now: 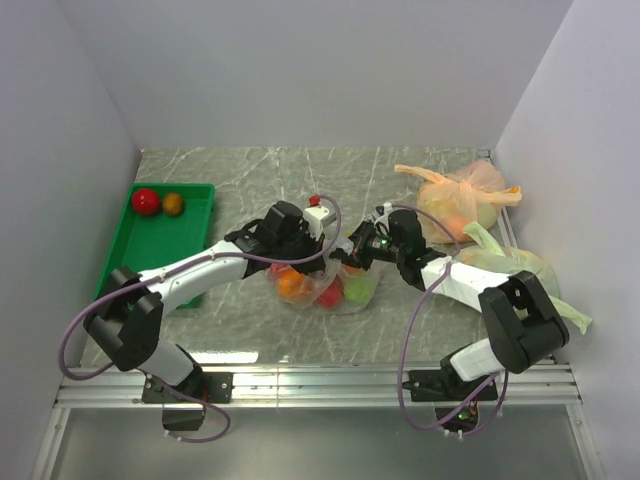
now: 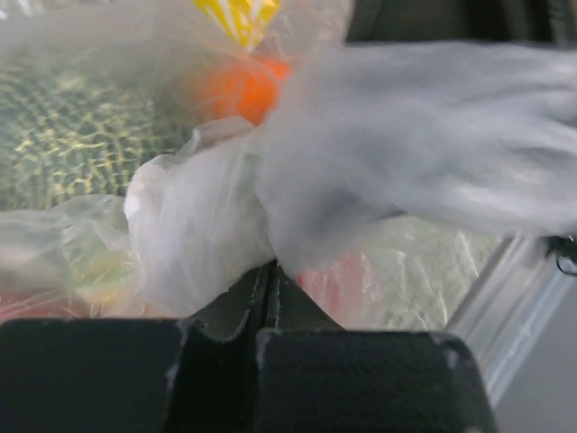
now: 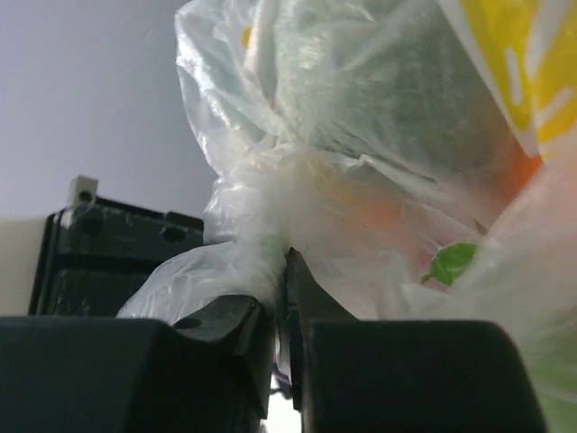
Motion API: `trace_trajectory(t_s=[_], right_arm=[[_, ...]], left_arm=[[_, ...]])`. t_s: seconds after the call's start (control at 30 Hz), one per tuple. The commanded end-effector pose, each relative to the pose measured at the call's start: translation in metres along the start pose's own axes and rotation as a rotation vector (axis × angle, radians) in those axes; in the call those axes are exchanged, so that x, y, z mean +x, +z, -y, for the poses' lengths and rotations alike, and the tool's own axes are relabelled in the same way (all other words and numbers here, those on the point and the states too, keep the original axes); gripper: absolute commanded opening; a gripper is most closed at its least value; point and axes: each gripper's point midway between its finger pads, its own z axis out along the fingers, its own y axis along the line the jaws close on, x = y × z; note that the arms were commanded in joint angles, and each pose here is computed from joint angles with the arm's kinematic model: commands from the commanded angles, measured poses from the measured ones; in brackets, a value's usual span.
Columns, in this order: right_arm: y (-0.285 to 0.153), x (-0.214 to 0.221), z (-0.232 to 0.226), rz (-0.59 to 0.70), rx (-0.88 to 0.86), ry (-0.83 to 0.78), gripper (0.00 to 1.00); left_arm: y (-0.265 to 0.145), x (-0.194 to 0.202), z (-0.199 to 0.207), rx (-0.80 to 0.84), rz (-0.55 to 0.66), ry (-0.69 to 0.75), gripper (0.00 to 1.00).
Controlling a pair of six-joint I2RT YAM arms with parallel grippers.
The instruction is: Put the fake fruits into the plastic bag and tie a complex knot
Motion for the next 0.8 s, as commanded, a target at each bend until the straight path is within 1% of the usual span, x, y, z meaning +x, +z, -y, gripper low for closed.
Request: trace_trajectory(t_s=[0.0,0.07,0.1,0.13,0.2,0.23,0.27,0.3,0.33,0.4,0.43,0.47,0.53,0.6,0.67,0.77], right_arm=[[-0.009,0.001,-0.044,-0.072,-0.120,-0.212,0.19],[-0.018,0.001,-0.033,-0.116,-0.084,-0.280,0.23],[-0.022,-0.001,-0.030,-0.113,-0.074,-0.299,0.24],[-0.029,-0.006,-0.028,-0.102,-0.076,-0.364,0.31],[-0.036,-0.009,-0.023,-0.105,-0.042,-0.424,0.43],[-0.039,-0.013,-0.022,-0.097,-0.037,-0.544,0.45],[-0.042,-0.017,-0.021,-0.092,0.001,-0.576,0.48],[-0.042,-0.019,-0.020,-0.088,0.011,-0.614,0.55],[-0.044,-0.021,-0.021,-0.084,0.012,-0.695,0.60],[-0.042,-0.026,-0.018,-0.079,0.024,-0.764,0.64],[-0.039,-0.028,-0.015,-0.091,0.022,-0.822,0.65],[-0.035,-0.025,-0.014,-0.108,0.020,-0.847,0.65],[-0.029,-0.024,-0.014,-0.132,0.001,-0.879,0.65],[-0.022,-0.015,-0.015,-0.155,-0.019,-0.912,0.65],[-0.015,-0.014,-0.019,-0.147,-0.032,-0.970,0.65],[-0.008,-0.012,-0.028,-0.140,-0.070,-1.051,0.67]], left_arm=[[-0.003,-0.027,-0.021,-0.097,0.099,-0.022,0.00],[-0.009,-0.037,-0.022,-0.078,0.132,-0.027,0.00],[-0.013,-0.042,-0.027,-0.076,0.151,-0.040,0.00],[-0.018,-0.045,-0.023,-0.042,0.159,-0.036,0.00],[-0.026,-0.052,-0.022,-0.015,0.175,-0.025,0.00],[-0.029,-0.054,-0.014,0.044,0.174,-0.016,0.00],[-0.034,-0.057,-0.013,0.064,0.183,-0.014,0.00],[-0.040,-0.060,-0.007,0.103,0.192,-0.006,0.00],[-0.044,-0.057,0.003,0.168,0.177,-0.001,0.00],[-0.050,-0.054,0.012,0.214,0.159,-0.004,0.00],[-0.052,-0.048,0.015,0.232,0.140,-0.012,0.00],[-0.055,-0.047,0.019,0.249,0.134,-0.020,0.00],[-0.059,-0.045,0.021,0.245,0.130,-0.033,0.00],[-0.059,-0.036,0.020,0.235,0.086,-0.065,0.00],[-0.062,-0.029,0.023,0.249,0.039,-0.078,0.00],[-0.066,-0.025,0.029,0.275,0.014,-0.091,0.00]])
